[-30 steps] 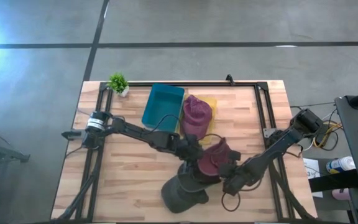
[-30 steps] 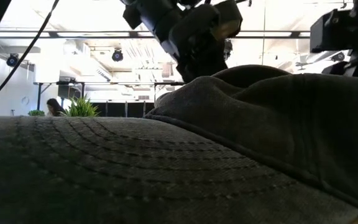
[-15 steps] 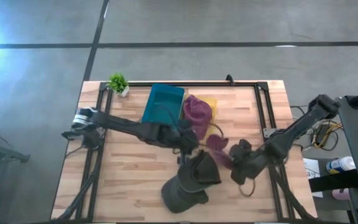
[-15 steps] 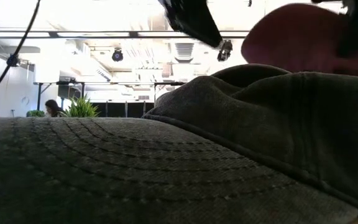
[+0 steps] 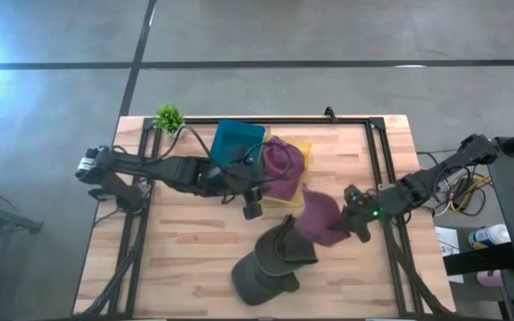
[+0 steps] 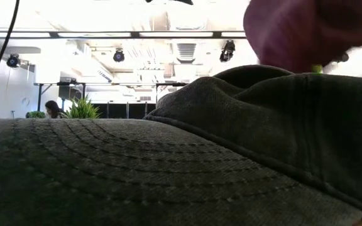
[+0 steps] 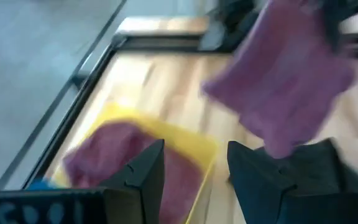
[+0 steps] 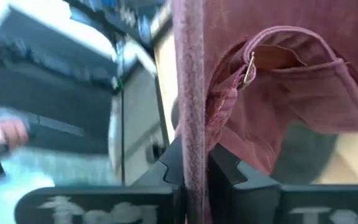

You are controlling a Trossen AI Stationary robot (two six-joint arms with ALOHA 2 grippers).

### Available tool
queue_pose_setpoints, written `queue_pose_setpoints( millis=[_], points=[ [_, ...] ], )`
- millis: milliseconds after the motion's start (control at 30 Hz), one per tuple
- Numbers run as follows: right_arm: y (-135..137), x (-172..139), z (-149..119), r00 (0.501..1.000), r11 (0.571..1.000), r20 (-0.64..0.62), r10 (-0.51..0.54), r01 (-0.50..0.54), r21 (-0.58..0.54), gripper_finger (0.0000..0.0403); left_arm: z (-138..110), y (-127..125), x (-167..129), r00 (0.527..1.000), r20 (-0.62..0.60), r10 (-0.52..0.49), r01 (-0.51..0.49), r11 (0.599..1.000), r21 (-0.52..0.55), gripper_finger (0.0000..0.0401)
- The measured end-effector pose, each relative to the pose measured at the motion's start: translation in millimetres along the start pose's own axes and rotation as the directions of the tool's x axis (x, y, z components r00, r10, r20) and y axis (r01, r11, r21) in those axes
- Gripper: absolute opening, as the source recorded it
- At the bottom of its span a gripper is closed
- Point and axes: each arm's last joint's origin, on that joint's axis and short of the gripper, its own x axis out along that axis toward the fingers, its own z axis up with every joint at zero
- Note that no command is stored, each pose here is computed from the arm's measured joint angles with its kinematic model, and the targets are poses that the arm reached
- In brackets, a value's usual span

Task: Pick & Place hat
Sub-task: Put the red cap into the yellow bin

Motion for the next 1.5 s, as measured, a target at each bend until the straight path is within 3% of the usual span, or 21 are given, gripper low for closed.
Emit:
queue_pose_setpoints(
  millis=[67,200,367,633,933,1100,1267,1367,1500],
  points=[
    [-5,5,-3,0.997,1.000,-0.073,0.011,-0.012,-0.010,0.0023,4,-3,-1,0.995,0.029,-0.095,0.092,0.990,0.105,0.0168],
    [-6,14,-5,0.978,0.999,-0.205,0.045,-0.049,-0.013,0.0023,4,-11,17,0.968,0.040,-0.247,0.224,0.926,0.303,0.0168],
    [-1,27,-6,0.942,0.997,-0.331,0.058,-0.071,-0.028,0.0023,3,-14,49,0.936,0.027,-0.351,0.326,0.894,0.306,0.0168],
    [-5,41,-7,0.927,0.999,-0.375,0.021,-0.030,-0.018,0.0023,9,-29,88,0.848,-0.026,-0.529,0.517,0.815,0.263,0.0168],
    [-6,40,2,0.944,0.999,-0.328,0.028,-0.034,-0.013,0.0023,2,-37,110,0.816,-0.100,-0.569,0.576,0.787,0.221,0.0168],
    [-2,40,4,0.950,0.997,-0.306,0.063,-0.072,-0.017,0.0023,-3,-34,120,0.855,-0.121,-0.504,0.518,0.823,0.232,0.0168],
    [-2,39,5,0.950,0.997,-0.304,0.066,-0.074,-0.016,0.0023,-3,-31,125,0.830,-0.107,-0.548,0.558,0.803,0.209,0.0166],
    [-2,39,4,0.950,0.997,-0.306,0.066,-0.073,-0.010,0.0031,-4,-32,126,0.826,-0.113,-0.552,0.563,0.799,0.211,0.0152],
    [-2,39,5,0.950,0.997,-0.303,0.072,-0.075,0.001,0.0062,-5,-33,127,0.818,-0.116,-0.563,0.575,0.791,0.211,0.0100]
  ],
)
